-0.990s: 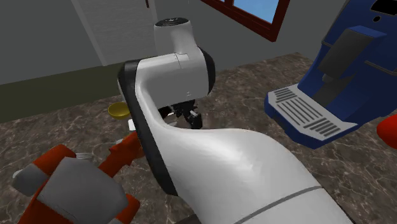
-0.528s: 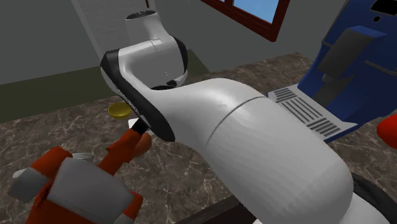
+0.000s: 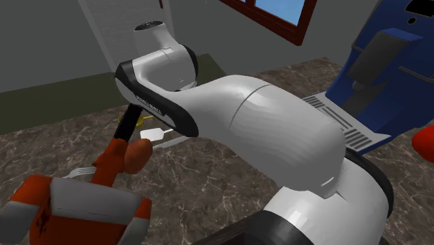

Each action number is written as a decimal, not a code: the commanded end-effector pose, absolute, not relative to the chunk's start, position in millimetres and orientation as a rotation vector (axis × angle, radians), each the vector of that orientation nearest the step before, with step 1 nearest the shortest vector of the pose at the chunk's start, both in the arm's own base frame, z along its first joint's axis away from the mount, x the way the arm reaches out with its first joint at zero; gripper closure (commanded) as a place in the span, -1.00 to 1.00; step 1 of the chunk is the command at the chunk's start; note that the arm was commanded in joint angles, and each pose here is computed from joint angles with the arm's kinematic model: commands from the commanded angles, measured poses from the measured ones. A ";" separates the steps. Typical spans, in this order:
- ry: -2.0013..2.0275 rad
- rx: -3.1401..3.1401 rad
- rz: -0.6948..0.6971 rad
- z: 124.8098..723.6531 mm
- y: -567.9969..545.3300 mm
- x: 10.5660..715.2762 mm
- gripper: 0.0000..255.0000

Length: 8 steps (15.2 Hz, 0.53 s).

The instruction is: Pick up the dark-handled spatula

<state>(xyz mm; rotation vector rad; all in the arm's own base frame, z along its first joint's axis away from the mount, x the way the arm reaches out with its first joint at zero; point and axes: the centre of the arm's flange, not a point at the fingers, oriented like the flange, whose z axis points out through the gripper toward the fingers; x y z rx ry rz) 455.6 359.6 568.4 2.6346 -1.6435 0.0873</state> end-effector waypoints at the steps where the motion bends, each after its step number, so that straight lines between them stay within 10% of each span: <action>1: -1.645 2.634 0.088 557.7 360.2 456.1 -1.00; 3: -1.645 2.634 0.088 554.6 360.2 456.0 -1.00; 4: -1.645 2.634 0.088 554.4 360.3 457.1 1.00; 8: -1.645 2.635 0.088 554.3 360.5 457.0 1.00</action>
